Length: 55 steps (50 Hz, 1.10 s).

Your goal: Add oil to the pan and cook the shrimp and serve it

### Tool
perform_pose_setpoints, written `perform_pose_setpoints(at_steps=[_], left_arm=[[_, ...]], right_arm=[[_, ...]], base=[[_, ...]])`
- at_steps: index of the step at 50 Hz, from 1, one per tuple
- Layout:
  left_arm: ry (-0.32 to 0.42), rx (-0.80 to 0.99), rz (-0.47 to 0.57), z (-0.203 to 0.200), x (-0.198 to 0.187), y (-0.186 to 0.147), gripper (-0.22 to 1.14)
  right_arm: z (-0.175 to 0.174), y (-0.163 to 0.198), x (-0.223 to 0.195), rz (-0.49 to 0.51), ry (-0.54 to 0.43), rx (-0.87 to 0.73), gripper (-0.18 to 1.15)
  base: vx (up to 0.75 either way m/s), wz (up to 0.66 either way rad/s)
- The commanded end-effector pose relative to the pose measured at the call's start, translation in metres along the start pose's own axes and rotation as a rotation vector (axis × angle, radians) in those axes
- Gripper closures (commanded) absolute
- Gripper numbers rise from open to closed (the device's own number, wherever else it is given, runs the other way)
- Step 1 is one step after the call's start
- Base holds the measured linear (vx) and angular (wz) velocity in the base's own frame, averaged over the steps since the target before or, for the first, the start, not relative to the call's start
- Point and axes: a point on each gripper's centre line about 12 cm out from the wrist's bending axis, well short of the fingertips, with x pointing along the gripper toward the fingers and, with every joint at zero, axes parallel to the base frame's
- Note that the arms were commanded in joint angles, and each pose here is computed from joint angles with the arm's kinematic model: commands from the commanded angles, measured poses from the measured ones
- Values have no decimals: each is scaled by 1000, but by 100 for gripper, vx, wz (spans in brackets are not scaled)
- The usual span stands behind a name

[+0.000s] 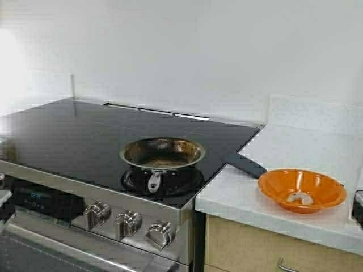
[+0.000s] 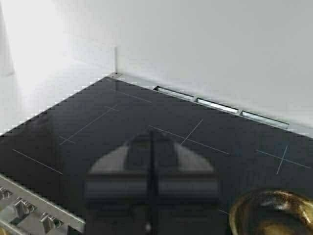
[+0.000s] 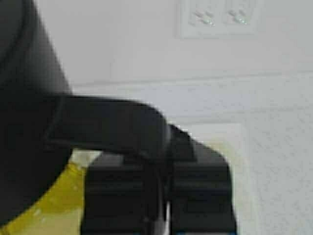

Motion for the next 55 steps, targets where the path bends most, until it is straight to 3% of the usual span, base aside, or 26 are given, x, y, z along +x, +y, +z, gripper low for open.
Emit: perform_pose_setpoints(at_steps=[1,19,31,55], left_arm=[[-9,8,0,3,1,0,89],[-5,21,0,1,0,0,89],[0,26,0,-4,-1,0,89],[-2,24,1,-3,-1,0,89]], right_arm=[[14,-11,31,-21,-36,7,90],[-45,-20,143,-68,7,0,90],[-73,-24,195,-108,-31,7,90],[-107,-20,235,-85,-38,96,90]], base=[[0,0],[0,0],[0,0],[0,-1]])
